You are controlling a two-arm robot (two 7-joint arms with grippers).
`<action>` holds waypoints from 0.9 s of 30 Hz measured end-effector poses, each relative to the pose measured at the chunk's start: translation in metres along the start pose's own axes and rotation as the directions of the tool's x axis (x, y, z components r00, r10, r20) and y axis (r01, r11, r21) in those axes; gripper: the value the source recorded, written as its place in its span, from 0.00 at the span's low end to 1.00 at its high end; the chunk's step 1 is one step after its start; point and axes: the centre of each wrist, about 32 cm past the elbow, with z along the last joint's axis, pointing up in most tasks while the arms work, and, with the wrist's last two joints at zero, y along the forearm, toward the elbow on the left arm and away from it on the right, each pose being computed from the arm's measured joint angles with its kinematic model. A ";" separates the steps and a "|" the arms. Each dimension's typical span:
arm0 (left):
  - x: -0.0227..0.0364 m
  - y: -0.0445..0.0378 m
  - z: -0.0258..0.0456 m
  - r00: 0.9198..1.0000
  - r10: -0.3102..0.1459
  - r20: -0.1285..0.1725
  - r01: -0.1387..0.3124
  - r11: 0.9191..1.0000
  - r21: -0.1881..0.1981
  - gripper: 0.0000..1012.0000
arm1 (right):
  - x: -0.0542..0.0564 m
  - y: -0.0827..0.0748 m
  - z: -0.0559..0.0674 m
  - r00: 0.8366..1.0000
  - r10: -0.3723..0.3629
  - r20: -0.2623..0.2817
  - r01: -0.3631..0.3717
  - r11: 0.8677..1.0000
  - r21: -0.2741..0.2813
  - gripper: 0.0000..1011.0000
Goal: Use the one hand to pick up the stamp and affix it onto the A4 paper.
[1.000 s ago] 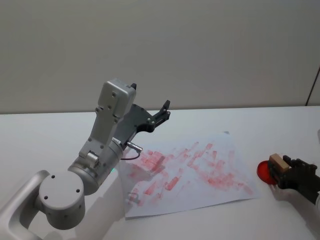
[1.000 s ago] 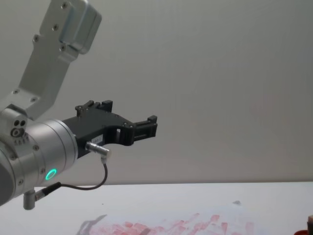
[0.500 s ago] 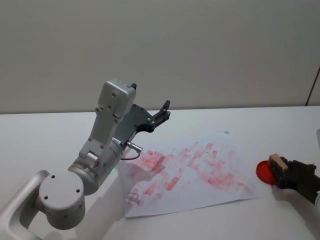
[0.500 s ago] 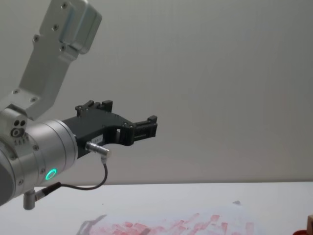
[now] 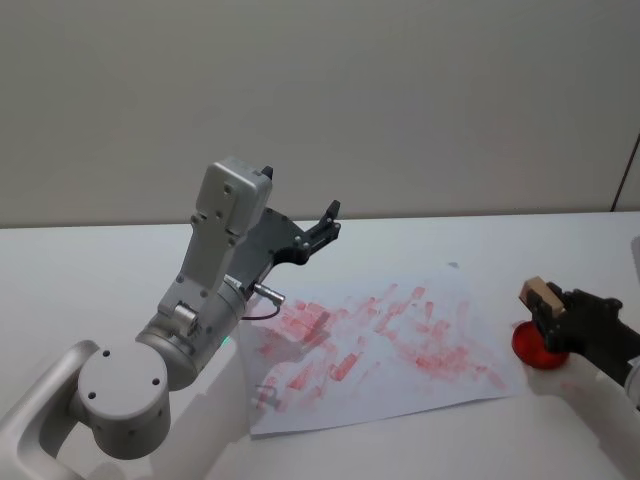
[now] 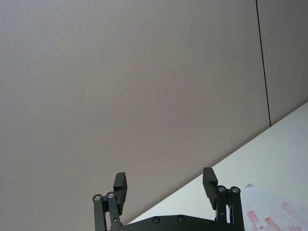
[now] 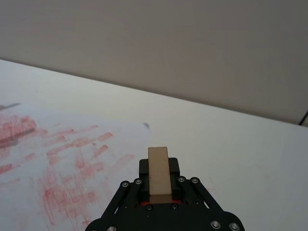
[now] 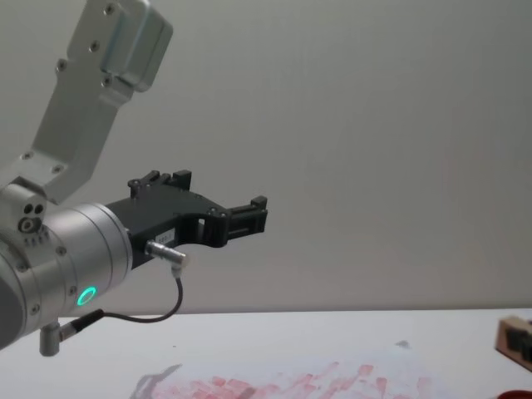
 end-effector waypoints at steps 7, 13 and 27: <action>0.0000 0.0000 0.0000 1.000 0.000 0.000 0.000 1.000 0.000 0.99 | -0.002 0.007 0.012 0.997 0.071 0.029 -0.073 0.995 0.069 0.21; 0.0000 0.0000 0.0000 1.000 0.000 0.000 0.000 1.000 0.000 0.99 | -0.004 0.015 0.018 0.988 0.148 0.044 -0.152 0.983 0.107 0.22; 0.0000 0.0000 0.0000 1.000 0.000 0.000 0.000 1.000 0.000 0.99 | -0.010 0.030 0.014 0.959 0.285 0.014 -0.285 0.957 0.047 0.21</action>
